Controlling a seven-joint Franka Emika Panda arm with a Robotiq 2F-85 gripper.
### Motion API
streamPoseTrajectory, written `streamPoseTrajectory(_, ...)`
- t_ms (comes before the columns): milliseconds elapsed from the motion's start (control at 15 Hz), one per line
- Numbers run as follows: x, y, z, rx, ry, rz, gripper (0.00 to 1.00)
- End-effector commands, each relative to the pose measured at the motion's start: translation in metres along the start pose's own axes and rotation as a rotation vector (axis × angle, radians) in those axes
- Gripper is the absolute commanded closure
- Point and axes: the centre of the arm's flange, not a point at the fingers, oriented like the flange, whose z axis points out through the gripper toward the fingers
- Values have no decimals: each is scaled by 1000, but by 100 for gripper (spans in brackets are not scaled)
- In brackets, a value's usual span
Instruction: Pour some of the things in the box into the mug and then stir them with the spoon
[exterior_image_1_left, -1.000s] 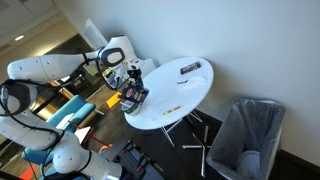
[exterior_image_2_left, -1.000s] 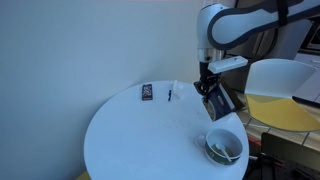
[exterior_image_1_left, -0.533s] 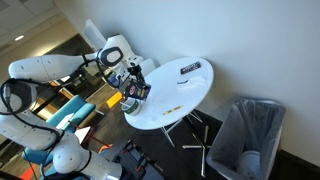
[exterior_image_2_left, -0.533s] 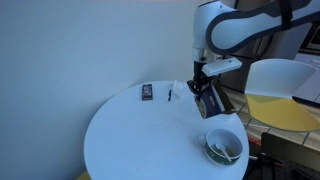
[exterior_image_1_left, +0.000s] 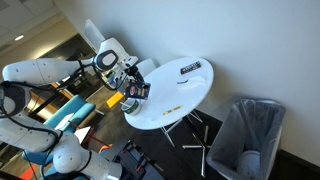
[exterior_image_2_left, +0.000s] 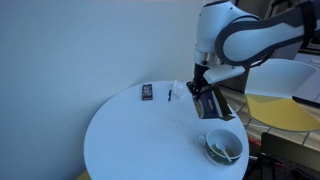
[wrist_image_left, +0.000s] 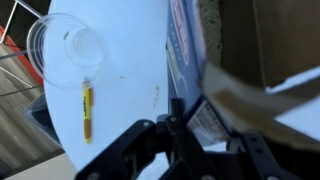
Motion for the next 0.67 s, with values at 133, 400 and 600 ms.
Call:
streamPoseTrajectory(133, -49, 5, -12, -10, 157, 18, 89)
streamPoseTrajectory(400, -65, 3, -13, -23, 236, 29, 89)
streamPoseTrajectory(600, -77, 2, -14, -28, 292, 38, 89)
